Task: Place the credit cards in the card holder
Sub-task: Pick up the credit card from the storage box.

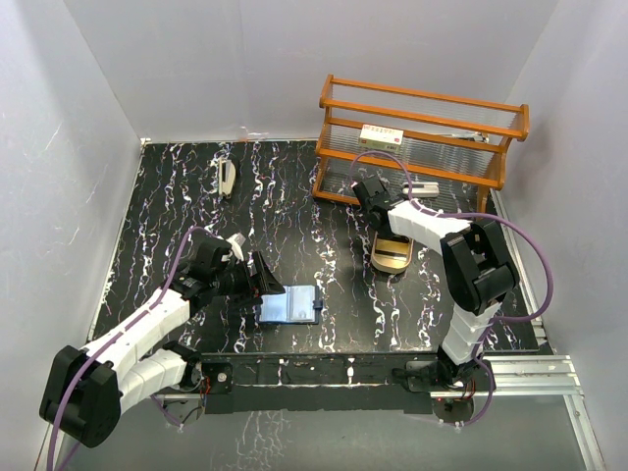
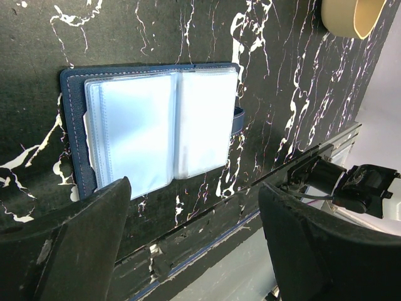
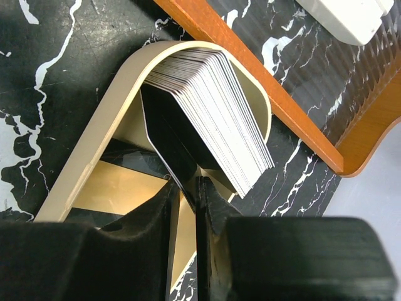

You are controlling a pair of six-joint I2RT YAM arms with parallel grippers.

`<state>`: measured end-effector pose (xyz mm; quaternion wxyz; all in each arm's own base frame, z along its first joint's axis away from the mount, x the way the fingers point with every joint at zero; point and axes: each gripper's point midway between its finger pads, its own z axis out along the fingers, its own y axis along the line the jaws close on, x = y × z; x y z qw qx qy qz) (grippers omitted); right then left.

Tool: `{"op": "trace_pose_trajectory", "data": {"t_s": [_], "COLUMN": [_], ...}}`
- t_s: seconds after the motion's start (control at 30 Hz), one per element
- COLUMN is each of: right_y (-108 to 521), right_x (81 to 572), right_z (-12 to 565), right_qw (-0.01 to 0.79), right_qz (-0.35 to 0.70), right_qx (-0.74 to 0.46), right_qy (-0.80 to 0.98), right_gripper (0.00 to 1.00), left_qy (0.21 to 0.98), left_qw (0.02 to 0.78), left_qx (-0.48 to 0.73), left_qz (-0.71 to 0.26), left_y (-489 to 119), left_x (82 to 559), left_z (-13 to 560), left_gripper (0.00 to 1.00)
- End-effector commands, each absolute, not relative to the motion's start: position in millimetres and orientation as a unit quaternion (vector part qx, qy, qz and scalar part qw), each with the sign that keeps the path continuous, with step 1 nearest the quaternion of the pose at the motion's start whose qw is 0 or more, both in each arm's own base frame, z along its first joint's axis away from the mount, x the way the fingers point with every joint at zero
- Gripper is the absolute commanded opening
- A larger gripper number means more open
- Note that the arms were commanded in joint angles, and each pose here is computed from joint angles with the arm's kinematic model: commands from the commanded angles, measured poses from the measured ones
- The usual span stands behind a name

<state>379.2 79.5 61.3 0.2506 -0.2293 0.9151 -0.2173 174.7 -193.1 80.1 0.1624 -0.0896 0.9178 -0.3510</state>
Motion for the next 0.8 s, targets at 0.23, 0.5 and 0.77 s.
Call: {"op": "trace_pose_trajectory", "data": {"t_s": [0.23,0.5,0.77], "right_y": [75,72,66], "right_x": [398,404,409], "right_z": [92,89,92], "right_qw": [0.299,0.300,0.301], "right_qz": [-0.233,-0.249,-0.273], "right_qx": [-0.211,-0.219,-0.226], "right_qy": [0.901,0.894,0.886], "right_gripper": [0.14,0.38,0.40], "left_qy": [0.913,0.914,0.914], "left_qw": [0.165,0.167,0.167], "left_qx": [-0.081,-0.079,-0.078], "left_qz": [-0.363,-0.362,-0.362], "left_y": [-198,-198,-198], "left_x": [177,178,177], "left_z": [90,92,91], "left_gripper": [0.82,0.82,0.83]}}
